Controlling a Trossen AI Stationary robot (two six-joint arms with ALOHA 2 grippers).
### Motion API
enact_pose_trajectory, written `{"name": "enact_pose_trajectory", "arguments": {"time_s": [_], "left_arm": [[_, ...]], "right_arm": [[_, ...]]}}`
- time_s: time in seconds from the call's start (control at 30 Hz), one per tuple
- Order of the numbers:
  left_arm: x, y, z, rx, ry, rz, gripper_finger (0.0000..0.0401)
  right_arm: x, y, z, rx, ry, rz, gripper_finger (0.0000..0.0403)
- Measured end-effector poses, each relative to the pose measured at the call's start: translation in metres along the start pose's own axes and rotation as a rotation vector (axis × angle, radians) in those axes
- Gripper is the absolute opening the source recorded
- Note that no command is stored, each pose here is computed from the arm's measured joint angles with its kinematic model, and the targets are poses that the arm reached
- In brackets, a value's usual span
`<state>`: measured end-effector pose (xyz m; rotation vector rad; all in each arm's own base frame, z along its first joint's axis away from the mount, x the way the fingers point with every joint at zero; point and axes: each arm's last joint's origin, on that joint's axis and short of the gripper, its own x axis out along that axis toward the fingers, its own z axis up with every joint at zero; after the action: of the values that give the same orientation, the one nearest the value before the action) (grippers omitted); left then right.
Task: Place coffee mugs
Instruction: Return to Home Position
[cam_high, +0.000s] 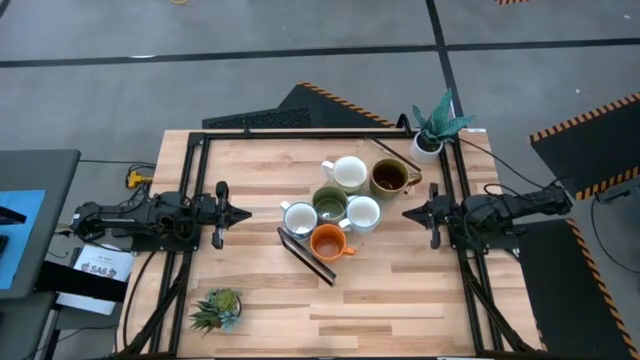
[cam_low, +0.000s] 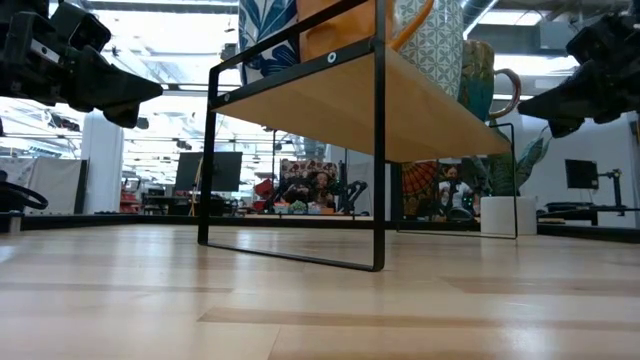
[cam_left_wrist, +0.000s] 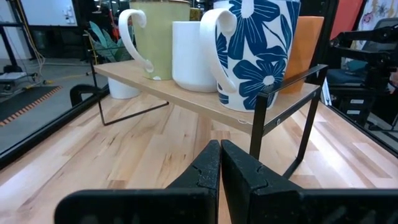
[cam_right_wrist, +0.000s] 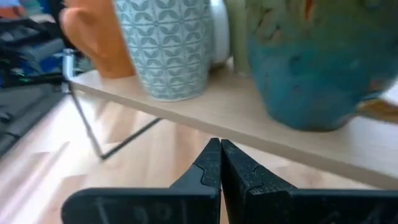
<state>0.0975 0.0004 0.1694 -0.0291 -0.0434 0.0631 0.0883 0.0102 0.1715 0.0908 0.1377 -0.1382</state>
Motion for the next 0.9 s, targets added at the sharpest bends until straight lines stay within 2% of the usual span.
{"name": "enact_pose_trajectory", "arguments": {"time_s": [0.17,0.9], "left_arm": [[0.0,0.0,0.0001,0.0,-0.001,0.001,0.0],[0.0,0.0,0.0001,0.0,0.0,0.001,0.0]], "right_arm": [[-0.0005,0.0024,-0.0004,0.07,0.006,0.038,0.0023],[-0.0003,0.0017,-0.0009,0.062,0.004,0.014,0.0039]]}}
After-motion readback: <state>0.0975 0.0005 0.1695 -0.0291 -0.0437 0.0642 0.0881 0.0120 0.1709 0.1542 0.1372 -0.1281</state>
